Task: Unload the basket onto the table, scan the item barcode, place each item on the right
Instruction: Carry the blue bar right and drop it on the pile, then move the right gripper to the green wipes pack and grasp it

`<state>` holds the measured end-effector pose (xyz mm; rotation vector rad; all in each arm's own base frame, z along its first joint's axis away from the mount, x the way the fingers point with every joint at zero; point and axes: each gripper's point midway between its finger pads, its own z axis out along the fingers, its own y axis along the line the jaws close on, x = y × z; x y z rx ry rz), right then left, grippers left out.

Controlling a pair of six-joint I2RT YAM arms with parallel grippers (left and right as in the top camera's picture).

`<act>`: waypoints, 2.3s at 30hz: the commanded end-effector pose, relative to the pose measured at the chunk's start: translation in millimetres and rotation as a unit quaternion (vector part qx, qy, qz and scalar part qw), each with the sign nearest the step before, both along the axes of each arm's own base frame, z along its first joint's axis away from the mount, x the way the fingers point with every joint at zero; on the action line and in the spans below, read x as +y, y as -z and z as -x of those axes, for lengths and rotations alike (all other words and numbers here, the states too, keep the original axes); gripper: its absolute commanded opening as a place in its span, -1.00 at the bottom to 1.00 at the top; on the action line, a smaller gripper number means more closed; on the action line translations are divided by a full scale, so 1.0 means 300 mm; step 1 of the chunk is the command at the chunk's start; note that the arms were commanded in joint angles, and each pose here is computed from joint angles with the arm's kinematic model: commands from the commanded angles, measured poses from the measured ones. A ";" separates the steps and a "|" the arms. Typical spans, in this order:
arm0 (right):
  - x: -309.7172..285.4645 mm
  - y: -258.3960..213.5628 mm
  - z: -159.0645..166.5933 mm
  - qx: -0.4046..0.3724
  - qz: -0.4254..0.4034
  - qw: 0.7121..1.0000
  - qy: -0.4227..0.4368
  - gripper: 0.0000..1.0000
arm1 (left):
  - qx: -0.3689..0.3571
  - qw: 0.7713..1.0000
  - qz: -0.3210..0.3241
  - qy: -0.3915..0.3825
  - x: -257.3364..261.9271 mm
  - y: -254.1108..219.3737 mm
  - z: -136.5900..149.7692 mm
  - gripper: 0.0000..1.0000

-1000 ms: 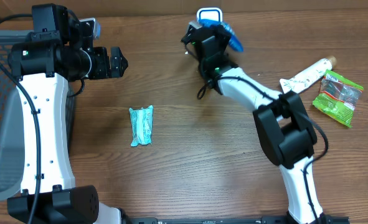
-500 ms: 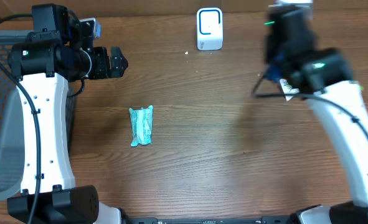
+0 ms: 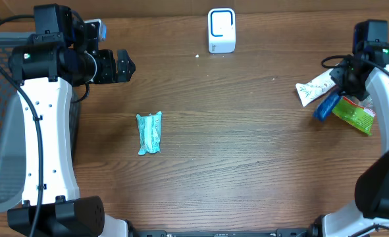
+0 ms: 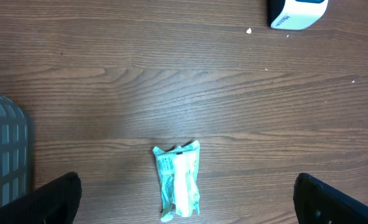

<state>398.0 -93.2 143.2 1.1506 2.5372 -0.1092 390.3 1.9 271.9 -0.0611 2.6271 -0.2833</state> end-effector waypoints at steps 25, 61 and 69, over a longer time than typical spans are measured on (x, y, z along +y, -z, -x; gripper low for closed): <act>1.105 -0.095 0.024 -0.072 -0.268 0.841 -0.465 0.68 | -0.003 1.000 -0.001 0.010 -0.004 0.000 -0.007 0.99; 1.649 0.511 0.213 -0.033 -0.095 0.842 -0.530 0.19 | -0.003 1.000 -0.001 0.010 -0.004 0.000 -0.007 0.99; 1.404 0.515 0.159 0.052 -0.088 0.909 -0.404 0.18 | -0.003 1.000 -0.001 0.010 -0.004 0.000 -0.007 0.99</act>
